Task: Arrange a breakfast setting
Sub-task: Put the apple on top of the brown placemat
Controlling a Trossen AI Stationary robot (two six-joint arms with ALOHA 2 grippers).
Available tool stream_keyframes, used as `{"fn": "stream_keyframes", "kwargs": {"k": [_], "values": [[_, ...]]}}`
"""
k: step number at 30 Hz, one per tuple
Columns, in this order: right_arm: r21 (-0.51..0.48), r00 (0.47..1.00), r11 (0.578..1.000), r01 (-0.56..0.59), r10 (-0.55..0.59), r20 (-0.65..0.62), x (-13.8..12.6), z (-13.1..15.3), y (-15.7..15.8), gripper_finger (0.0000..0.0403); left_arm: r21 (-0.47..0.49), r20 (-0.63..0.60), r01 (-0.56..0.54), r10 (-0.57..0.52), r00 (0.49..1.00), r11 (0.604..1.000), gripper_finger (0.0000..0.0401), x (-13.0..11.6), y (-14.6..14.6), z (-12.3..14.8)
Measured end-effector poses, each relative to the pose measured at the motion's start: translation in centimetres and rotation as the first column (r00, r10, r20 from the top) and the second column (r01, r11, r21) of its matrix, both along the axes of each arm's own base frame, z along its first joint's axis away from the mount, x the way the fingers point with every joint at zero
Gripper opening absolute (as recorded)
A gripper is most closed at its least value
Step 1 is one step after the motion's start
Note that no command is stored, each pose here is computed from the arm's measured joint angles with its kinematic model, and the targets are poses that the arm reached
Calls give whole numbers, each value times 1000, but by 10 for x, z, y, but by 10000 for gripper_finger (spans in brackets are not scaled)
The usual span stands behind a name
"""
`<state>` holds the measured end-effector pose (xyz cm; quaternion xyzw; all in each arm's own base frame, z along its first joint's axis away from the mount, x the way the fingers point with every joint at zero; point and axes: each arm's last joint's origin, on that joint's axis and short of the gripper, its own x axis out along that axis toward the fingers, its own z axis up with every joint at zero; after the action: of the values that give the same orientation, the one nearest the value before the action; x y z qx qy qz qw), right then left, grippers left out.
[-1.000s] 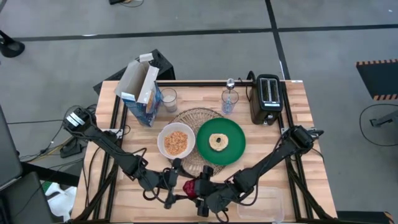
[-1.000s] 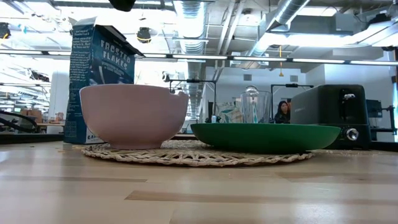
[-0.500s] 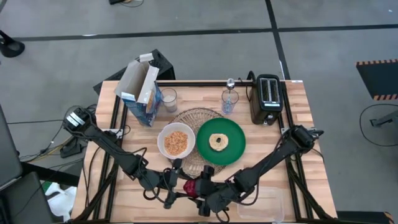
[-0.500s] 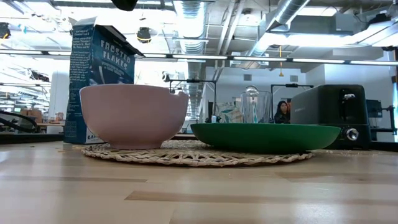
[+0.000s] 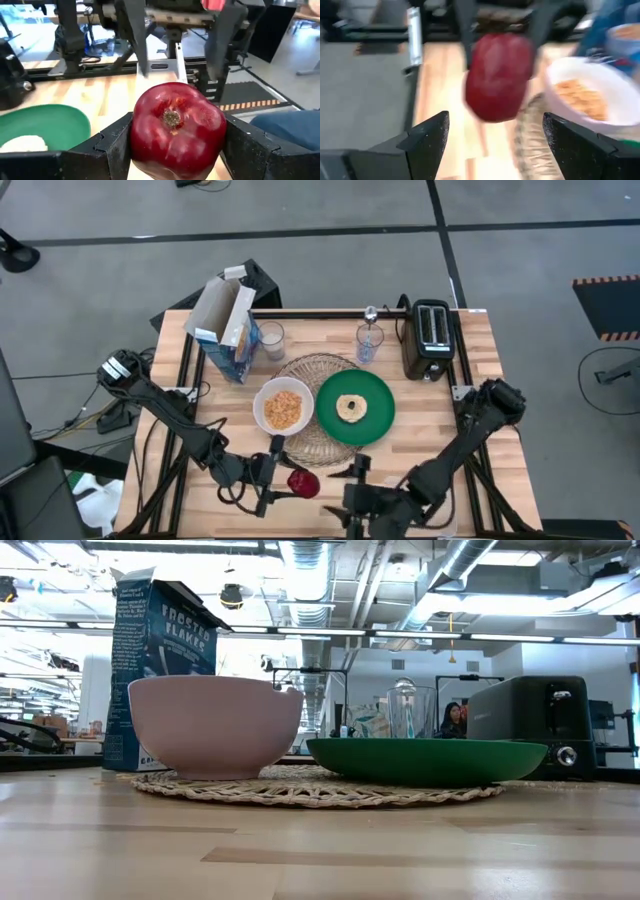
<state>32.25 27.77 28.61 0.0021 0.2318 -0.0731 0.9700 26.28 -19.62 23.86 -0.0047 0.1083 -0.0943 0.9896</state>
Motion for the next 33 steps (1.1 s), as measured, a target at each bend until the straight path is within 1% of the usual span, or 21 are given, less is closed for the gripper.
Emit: {"fn": "stream_keyframes", "kwargs": {"k": [2, 4, 8, 11, 14, 18, 23, 26, 28, 30, 33], "values": [[-34, 998, 998, 55, -55, 26, -8, -1, 5, 349, -24, 36, 5, -4, 999, 1000, 234, -3, 4, -7], [-55, 994, 993, 106, -104, 46, -16, -2, 9, 349, -64, 99, 22, -16, 995, 998, 234, -5, 9, -12], [-71, 980, 980, 186, -180, 81, -27, -19, 10, 349, -174, 229, 94, -52, 972, 980, 234, -13, 26, -22], [-63, 966, 969, 240, -232, 113, -28, -33, 7, 349, -256, 336, 147, -55, 940, 955, 234, -21, 38, -23], [-33, 958, 967, 254, -247, 143, -24, -47, 2, 349, -293, 393, 169, -43, 919, 941, 234, -28, 44, -25], [-35, 954, 973, 228, -216, 207, -13, -53, -2, 349, -326, 428, 187, -32, 903, 927, 234, -30, 45, -21], [-77, 937, 976, 203, -171, 303, 6, -37, -10, 349, -381, 424, 185, -7, 905, 906, 246, -31, 45, -20], [-126, 944, 987, 101, -55, 326, 15, -28, -14, 349, -426, 412, 156, 37, 911, 891, 245, -30, 46, -19], [-149, 937, 987, 61, -5, 350, 20, -23, -16, 349, -442, 405, 146, 52, 913, 885, 242, -30, 47, -20], [-171, 931, 985, 25, 39, 362, 23, -20, -18, 351, -455, 400, 136, 66, 914, 880, 241, -30, 47, -20], [-244, 932, 968, -54, 137, 336, 26, -20, -20, 354, -461, 396, 139, 63, 916, 876, 241, -30, 47, -20]]}}
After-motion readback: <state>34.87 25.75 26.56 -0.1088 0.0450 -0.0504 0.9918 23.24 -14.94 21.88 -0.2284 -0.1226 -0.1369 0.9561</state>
